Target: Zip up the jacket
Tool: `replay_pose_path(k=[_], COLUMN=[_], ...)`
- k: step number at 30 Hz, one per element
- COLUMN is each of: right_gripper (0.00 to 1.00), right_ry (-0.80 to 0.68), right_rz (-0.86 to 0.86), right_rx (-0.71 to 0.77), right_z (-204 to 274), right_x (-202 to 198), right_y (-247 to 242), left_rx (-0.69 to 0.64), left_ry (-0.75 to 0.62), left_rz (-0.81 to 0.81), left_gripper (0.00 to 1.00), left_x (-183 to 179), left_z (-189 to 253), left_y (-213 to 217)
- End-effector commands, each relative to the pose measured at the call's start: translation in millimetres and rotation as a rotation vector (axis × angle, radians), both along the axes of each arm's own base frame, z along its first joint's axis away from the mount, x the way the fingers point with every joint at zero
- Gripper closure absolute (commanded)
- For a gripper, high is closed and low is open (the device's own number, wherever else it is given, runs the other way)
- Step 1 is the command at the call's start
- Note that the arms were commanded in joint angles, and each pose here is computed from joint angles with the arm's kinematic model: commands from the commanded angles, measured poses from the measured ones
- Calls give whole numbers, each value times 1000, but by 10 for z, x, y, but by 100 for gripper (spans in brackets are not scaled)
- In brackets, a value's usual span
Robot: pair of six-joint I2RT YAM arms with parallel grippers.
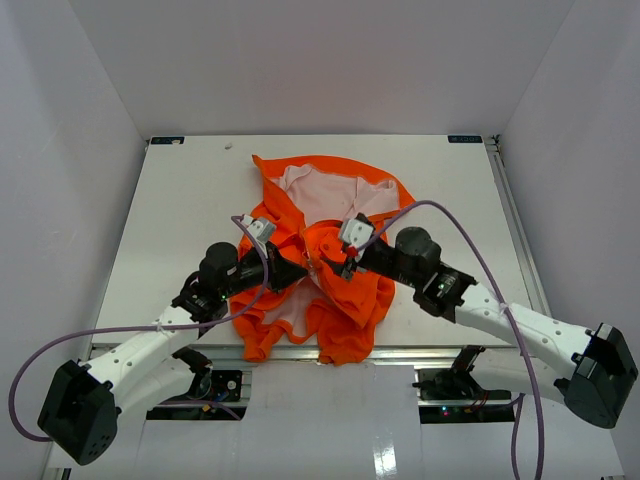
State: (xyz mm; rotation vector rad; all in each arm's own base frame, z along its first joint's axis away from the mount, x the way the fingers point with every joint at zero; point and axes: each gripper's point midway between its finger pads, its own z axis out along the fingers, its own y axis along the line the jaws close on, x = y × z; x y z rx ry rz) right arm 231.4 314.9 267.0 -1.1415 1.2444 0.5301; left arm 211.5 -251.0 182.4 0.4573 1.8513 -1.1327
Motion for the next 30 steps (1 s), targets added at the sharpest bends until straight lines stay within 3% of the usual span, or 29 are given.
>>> replay_pose_path(k=[1,14,30], right_gripper=[19,12,11], right_ry=[-268,-578,-663], right_rz=[44,-185,-231], right_rx=[42,-1,-18], right_z=[59,-141,-342], right_x=[-224,-285,-356], right_y=[-11,62,138], left_rx=[-52,-77,-73], left_ry=[-2,6,21], left_rz=[-9,-48,-43], left_gripper=[100,100,100], left_x=[26,-9,-5], left_z=[228,274,237], left_y=[-15,-42,-33])
